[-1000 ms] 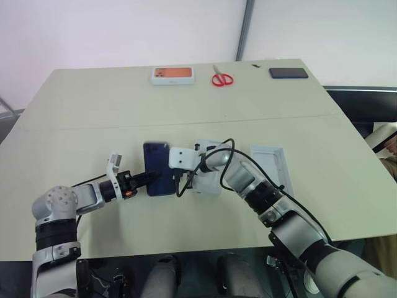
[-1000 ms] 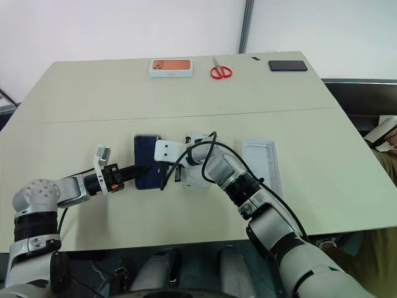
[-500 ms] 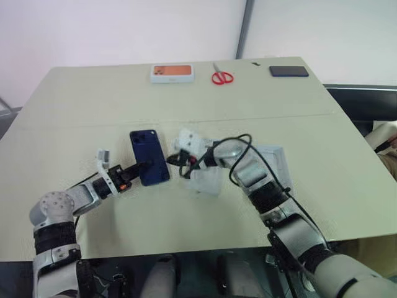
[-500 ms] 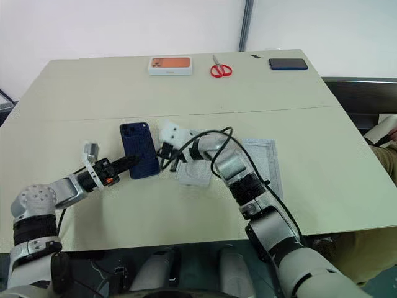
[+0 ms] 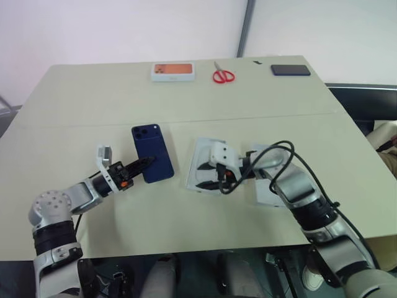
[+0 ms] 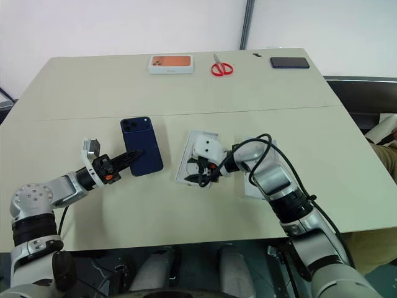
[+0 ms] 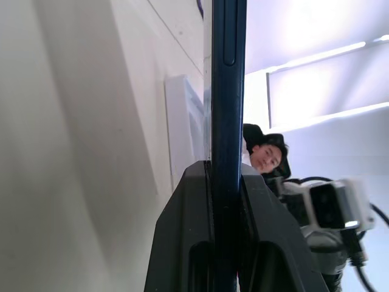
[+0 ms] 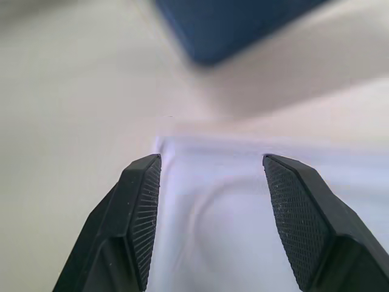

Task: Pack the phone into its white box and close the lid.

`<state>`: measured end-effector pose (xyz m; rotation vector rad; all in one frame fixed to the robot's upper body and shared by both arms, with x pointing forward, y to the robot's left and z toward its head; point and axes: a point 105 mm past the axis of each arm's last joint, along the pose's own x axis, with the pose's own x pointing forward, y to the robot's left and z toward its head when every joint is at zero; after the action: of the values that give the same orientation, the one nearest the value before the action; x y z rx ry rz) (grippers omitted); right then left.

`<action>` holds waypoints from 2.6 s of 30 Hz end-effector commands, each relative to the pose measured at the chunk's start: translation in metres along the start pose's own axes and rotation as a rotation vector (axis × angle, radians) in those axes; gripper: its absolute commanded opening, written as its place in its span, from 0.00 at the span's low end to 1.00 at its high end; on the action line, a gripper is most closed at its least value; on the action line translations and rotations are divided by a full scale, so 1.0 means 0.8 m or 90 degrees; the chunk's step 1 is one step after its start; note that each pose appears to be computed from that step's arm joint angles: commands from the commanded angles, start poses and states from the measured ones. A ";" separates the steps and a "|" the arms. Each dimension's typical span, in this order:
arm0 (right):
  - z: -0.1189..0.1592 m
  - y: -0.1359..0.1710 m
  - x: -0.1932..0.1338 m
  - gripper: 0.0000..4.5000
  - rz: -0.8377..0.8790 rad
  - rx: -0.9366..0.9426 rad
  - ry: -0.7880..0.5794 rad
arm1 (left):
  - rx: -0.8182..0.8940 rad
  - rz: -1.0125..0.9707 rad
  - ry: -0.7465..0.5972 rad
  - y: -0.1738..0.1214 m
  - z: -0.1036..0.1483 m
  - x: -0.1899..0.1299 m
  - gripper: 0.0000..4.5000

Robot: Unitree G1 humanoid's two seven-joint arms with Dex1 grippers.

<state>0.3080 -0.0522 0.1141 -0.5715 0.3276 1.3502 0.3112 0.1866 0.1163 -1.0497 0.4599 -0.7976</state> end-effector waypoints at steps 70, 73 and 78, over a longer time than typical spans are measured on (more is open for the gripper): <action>0.016 -0.036 -0.059 0.54 -0.058 0.016 -0.040 | 0.012 -0.067 0.148 -0.037 -0.026 0.066 0.00; -0.001 -0.050 -0.070 0.54 -0.101 0.023 -0.013 | 0.004 -0.046 0.150 -0.023 -0.029 0.075 0.00; -0.003 -0.048 -0.066 0.55 -0.108 0.027 -0.016 | -0.005 -0.047 0.157 -0.016 -0.032 0.087 0.51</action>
<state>0.3356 -0.1040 0.1384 -0.5146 0.3295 1.1846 0.3271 0.1187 0.1051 -1.0054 0.6859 -0.9621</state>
